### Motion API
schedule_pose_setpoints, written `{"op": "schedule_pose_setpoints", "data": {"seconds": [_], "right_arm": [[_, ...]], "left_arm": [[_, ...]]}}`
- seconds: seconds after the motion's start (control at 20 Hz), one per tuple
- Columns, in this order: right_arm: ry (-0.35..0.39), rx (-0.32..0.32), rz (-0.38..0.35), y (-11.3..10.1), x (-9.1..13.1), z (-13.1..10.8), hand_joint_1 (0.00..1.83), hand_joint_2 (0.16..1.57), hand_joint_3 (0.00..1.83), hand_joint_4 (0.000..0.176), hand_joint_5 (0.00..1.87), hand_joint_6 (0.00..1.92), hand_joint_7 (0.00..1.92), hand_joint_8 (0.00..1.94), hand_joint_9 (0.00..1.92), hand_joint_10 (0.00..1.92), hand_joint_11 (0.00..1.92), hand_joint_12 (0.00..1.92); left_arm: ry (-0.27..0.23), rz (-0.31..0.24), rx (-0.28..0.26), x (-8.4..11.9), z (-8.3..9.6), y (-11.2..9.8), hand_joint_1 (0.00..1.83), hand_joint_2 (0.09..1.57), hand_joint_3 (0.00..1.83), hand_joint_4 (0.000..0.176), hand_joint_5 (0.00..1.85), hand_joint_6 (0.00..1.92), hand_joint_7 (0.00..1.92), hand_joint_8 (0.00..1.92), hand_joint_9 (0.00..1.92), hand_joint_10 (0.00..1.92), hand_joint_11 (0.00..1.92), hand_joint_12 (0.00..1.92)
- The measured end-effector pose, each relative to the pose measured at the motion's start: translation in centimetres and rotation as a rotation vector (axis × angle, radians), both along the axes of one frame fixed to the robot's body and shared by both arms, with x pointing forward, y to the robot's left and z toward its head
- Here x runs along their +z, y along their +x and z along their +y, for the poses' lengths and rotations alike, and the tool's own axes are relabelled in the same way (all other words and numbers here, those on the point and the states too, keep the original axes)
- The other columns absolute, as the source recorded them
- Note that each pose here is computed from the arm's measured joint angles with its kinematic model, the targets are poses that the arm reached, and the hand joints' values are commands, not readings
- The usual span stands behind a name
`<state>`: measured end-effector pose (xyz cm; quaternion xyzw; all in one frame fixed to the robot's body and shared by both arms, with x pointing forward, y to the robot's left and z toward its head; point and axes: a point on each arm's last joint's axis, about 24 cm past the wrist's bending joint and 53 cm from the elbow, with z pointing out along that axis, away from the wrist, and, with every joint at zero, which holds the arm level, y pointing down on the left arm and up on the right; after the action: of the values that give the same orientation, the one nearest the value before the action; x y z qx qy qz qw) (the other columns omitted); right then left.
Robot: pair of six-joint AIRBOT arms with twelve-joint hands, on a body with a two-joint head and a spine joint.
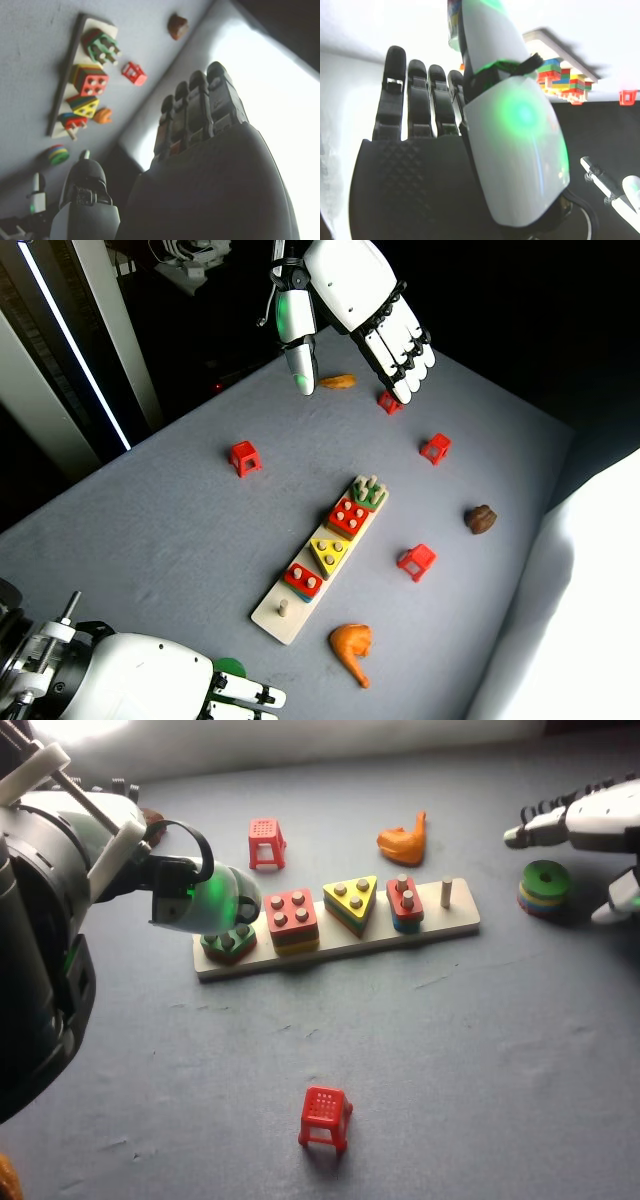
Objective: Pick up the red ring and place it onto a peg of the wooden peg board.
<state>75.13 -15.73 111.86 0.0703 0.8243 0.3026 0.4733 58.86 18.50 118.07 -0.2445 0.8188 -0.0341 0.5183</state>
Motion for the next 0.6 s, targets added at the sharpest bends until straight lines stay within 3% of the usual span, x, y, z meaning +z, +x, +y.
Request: {"op": "schedule_pose_setpoints", "data": {"seconds": [0.2, 0.3, 0.6], "right_arm": [[-0.005, 0.012, 0.005, 0.4, -0.9, 1.2, 1.43, 1.02, 0.00, 0.000, 0.16, 0.00, 0.17, 0.01, 0.20, 0.01, 0.00, 0.91], [-0.006, 0.005, -0.002, 0.7, -0.9, 1.0, 1.40, 1.00, 0.00, 0.000, 0.18, 0.01, 0.19, 0.01, 0.22, 0.01, 0.00, 0.94], [-0.004, -0.008, -0.022, 1.1, -0.6, 0.6, 1.33, 1.01, 0.00, 0.000, 0.20, 0.00, 0.16, 0.00, 0.18, 0.00, 0.00, 0.87]], "left_arm": [[0.001, -0.003, 0.001, 0.1, 0.1, 0.0, 0.00, 1.13, 0.00, 0.000, 0.06, 0.00, 0.07, 0.00, 0.06, 0.00, 0.01, 0.06], [0.002, -0.004, 0.002, 0.1, 0.1, 0.0, 0.00, 1.14, 0.00, 0.000, 0.07, 0.00, 0.08, 0.00, 0.08, 0.00, 0.00, 0.17], [0.002, -0.006, 0.001, 0.1, 0.1, 0.0, 0.00, 1.14, 0.00, 0.000, 0.08, 0.00, 0.11, 0.01, 0.10, 0.00, 0.00, 0.22]]}}
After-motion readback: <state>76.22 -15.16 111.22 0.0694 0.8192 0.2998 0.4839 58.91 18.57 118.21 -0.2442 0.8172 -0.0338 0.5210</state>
